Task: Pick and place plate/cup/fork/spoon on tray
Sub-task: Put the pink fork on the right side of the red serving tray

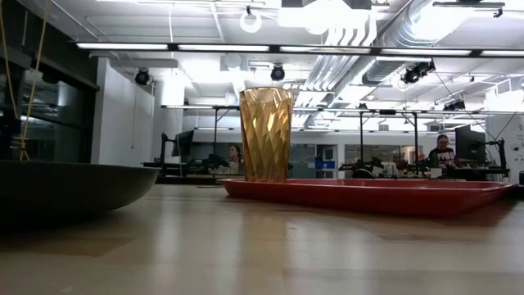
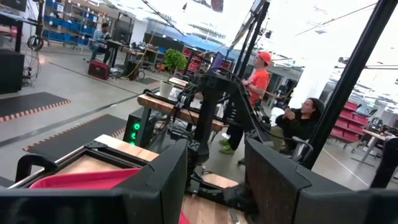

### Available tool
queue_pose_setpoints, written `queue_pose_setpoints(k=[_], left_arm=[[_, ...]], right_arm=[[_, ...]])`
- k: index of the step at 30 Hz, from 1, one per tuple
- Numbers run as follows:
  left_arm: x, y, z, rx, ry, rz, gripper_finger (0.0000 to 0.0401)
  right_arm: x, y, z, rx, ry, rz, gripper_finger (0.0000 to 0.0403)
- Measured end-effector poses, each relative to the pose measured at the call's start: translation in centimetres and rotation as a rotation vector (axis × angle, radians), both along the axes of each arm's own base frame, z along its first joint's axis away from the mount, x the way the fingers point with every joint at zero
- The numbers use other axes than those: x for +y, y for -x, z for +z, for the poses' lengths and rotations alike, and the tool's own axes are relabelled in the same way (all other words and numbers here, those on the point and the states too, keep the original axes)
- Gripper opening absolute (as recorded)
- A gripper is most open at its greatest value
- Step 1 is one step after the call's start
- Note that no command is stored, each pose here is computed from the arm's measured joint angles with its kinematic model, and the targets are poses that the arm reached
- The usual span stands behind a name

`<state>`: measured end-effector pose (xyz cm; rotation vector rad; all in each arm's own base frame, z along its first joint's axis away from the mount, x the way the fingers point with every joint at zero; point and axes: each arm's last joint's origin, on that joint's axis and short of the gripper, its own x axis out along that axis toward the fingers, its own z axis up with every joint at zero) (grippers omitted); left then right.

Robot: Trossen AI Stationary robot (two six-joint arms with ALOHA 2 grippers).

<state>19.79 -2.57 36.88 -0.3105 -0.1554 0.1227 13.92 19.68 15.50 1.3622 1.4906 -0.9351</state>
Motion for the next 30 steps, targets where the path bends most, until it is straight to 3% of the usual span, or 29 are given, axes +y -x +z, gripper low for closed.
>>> queue_pose_setpoints(k=[5,30], left_arm=[[0.0,0.0,0.0,-0.005,0.002,0.000,0.0152],[0.0,0.0,0.1,-0.011,0.011,-0.002,0.0152]], right_arm=[[-0.1,-0.9,-0.2,-0.066,0.001,0.012,0.0156],[1.2,-1.0,-2.7,0.019,-0.014,0.116,0.0156]])
